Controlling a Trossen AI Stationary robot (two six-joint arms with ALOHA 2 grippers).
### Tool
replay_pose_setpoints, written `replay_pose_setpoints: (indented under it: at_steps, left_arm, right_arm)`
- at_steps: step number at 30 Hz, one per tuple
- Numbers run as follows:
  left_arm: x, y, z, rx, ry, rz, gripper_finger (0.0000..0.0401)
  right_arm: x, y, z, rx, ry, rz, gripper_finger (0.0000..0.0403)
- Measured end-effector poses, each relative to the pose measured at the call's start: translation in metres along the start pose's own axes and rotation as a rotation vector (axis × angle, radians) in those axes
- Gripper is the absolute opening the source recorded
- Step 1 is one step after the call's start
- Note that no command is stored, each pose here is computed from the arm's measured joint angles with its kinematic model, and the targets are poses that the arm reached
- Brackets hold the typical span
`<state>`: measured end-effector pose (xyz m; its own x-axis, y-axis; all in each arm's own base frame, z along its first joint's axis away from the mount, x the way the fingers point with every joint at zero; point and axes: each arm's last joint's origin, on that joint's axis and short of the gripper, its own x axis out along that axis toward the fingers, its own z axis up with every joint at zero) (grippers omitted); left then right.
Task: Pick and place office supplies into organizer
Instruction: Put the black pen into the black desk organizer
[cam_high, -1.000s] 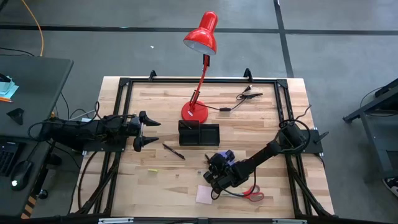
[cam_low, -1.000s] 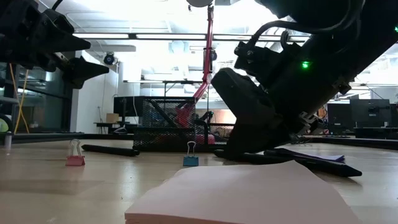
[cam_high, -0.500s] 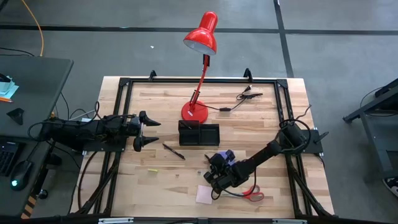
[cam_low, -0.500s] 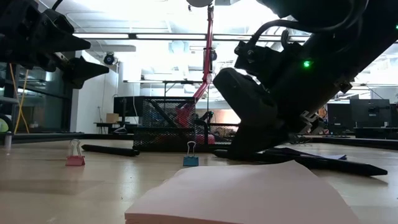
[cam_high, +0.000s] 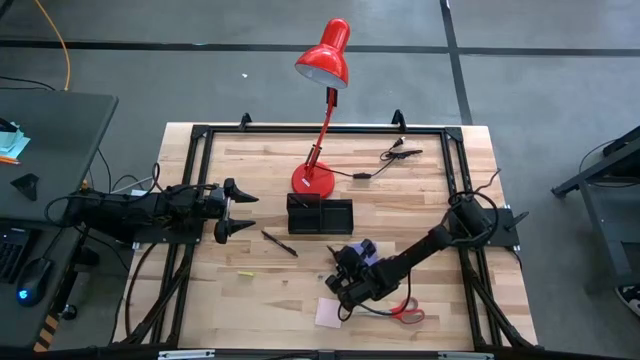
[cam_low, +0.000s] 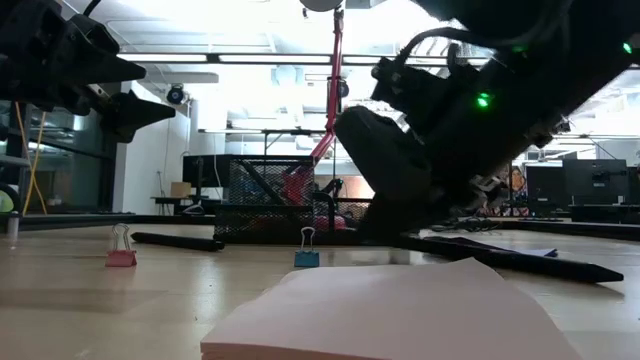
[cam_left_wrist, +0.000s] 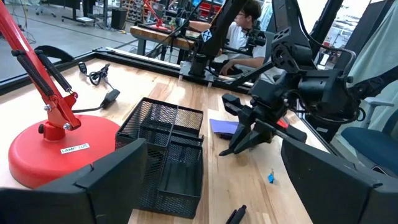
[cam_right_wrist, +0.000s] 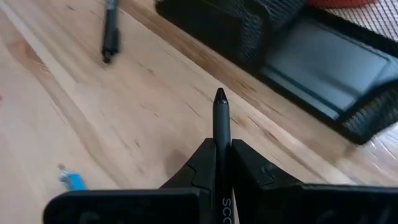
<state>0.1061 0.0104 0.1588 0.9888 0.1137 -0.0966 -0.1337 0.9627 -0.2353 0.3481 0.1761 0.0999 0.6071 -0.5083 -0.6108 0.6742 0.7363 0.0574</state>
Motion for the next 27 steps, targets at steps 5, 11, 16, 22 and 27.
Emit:
replay_pose_setpoints:
  at_steps: [5, 11, 16, 22, 27]
  left_arm:
    - [0.0, 0.0, 0.0, 0.0, 0.0, 0.0, 0.0358]
    - [0.0, 0.0, 0.0, 0.0, 0.0, 0.0, 0.0358]
    - [0.0, 0.0, 0.0, 0.0, 0.0, 0.0, 0.0358]
    - [0.0, 0.0, 0.0, 0.0, 0.0, -0.001, 0.0358]
    - [0.0, 0.0, 0.0, 0.0, 0.0, 0.0, 0.0358]
  right_arm:
    - [-0.005, 0.013, 0.015, -0.051, -0.058, 0.014, 0.0016]
    - [-0.016, 0.033, 0.04, -0.123, -0.147, 0.025, 0.0016]
    - [-0.024, 0.045, 0.06, -0.198, -0.237, -0.008, 0.0016]
    - [-0.024, 0.047, 0.077, -0.24, -0.344, -0.107, 0.0016]
    - [-0.008, 0.045, 0.098, -0.257, -0.363, -0.101, 0.0016]
